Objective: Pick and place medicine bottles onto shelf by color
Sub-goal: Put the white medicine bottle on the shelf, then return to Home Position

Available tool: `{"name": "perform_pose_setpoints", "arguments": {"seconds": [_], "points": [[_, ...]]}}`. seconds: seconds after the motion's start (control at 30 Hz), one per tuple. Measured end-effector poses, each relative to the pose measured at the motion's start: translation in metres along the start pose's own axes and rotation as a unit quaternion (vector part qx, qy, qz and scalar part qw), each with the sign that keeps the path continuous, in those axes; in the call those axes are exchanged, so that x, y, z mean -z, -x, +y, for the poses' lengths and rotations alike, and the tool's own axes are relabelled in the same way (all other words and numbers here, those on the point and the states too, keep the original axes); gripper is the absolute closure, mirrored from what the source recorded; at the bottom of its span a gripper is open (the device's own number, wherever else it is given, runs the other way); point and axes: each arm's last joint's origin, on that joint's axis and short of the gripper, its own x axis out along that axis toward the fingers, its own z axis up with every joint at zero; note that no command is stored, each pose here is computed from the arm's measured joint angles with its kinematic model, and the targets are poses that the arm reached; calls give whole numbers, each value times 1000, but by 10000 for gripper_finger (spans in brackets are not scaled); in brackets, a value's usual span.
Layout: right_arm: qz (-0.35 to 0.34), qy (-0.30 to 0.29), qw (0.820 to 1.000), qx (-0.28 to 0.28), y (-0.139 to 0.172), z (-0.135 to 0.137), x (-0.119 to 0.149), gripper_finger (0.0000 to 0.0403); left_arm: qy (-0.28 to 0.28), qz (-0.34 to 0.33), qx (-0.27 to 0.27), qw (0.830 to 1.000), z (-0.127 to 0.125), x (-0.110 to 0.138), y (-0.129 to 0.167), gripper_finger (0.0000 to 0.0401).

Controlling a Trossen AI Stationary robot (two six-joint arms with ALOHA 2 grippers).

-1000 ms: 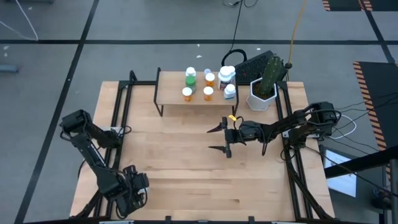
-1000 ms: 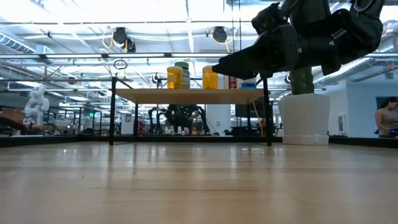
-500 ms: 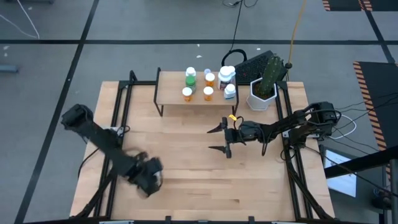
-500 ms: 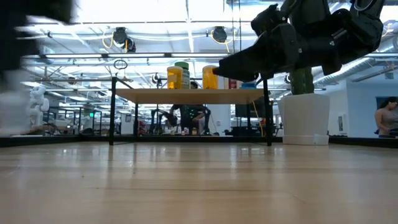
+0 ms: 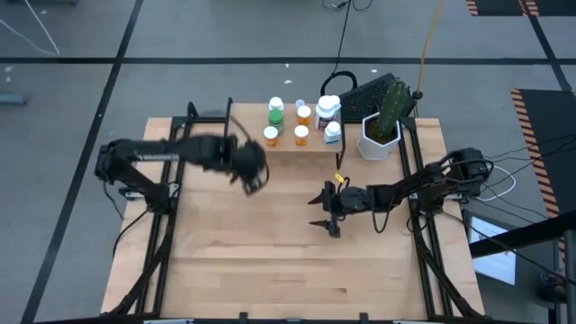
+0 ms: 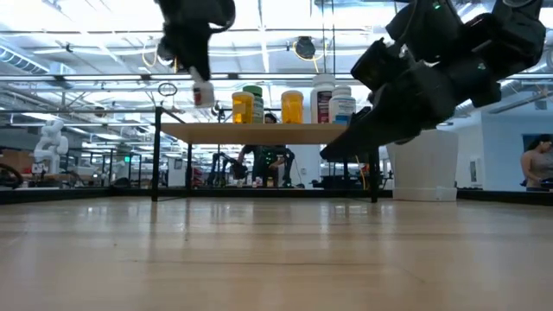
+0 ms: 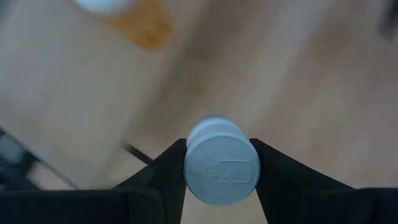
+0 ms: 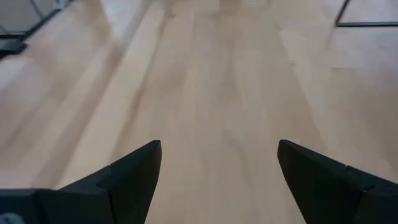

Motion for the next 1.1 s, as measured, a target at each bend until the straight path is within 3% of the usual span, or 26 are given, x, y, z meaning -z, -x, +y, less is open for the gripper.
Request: {"name": "perform_pose_setpoints", "arguments": {"seconds": [0.17, 0.43, 0.67, 0.83, 0.97, 1.1], "points": [[3, -7, 1000, -10, 1, 14, 2, 89, 17, -35, -20, 999, 56, -27, -5, 246], [-7, 10, 999, 43, 5, 30, 5, 89, 37, -20, -34, 999, 115, -33, -41, 233], [-20, 8, 999, 39, 13, 31, -4, 89, 40, -81, -26, 996, 131, -45, -47, 216], [-46, 22, 998, 37, 31, 30, -20, 89, 47, -108, -28, 993, 135, -44, -28, 149], [-84, 29, 995, 38, 54, 27, -39, 89, 50, -94, -29, 994, 138, -38, -23, 87], [-119, 35, 992, 33, 87, 27, -55, 89, 54, -94, -35, 994, 136, -23, 4, 61]]}}
